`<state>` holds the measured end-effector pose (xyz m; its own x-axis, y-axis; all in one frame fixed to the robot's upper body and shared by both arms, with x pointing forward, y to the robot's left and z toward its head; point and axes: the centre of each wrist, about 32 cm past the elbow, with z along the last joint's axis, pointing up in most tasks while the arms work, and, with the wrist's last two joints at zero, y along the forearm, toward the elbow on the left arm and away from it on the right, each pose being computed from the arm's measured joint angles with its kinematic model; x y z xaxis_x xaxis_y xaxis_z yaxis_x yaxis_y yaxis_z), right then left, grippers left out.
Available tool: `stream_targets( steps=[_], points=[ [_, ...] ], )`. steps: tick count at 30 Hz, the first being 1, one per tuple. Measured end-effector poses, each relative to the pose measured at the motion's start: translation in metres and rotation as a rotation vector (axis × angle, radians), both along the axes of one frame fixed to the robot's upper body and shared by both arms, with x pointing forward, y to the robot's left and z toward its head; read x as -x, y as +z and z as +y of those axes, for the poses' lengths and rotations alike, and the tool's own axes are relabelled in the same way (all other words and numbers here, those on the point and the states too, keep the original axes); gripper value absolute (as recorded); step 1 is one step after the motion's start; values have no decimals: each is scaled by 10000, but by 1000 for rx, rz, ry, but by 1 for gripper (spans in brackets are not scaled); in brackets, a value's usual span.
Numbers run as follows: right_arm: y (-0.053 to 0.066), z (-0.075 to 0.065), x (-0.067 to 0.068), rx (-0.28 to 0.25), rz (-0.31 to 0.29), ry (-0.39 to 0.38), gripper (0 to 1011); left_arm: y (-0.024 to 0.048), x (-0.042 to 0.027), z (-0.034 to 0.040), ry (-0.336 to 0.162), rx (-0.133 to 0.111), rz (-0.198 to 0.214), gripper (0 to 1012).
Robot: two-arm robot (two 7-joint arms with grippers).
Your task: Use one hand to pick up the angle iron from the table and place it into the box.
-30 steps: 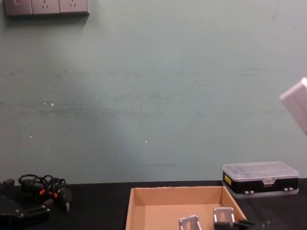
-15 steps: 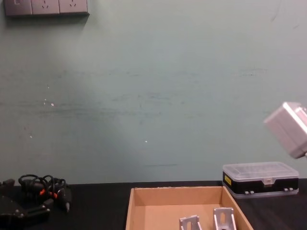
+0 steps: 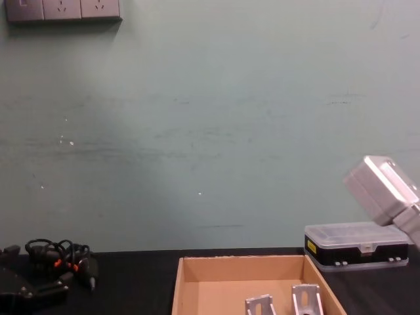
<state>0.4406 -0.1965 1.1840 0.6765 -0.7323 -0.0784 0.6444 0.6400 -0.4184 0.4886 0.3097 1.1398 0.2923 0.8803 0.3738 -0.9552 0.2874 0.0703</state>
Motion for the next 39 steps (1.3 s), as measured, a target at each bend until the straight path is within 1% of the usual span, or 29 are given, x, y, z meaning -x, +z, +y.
stream_targets(
  steps=[13,21,30,39],
  points=[
    [-41,125,-122,-2,-2,-1,1003,0,0,0,0,0,0,1000],
    [-98,173,-179,-3,5,-16,1003,0,0,0,0,0,0,1000],
    [-141,213,-202,-3,12,-20,1003,0,0,0,0,0,0,1000],
    [-137,222,-208,13,12,-15,1003,0,0,0,0,0,0,1000]
  ],
)
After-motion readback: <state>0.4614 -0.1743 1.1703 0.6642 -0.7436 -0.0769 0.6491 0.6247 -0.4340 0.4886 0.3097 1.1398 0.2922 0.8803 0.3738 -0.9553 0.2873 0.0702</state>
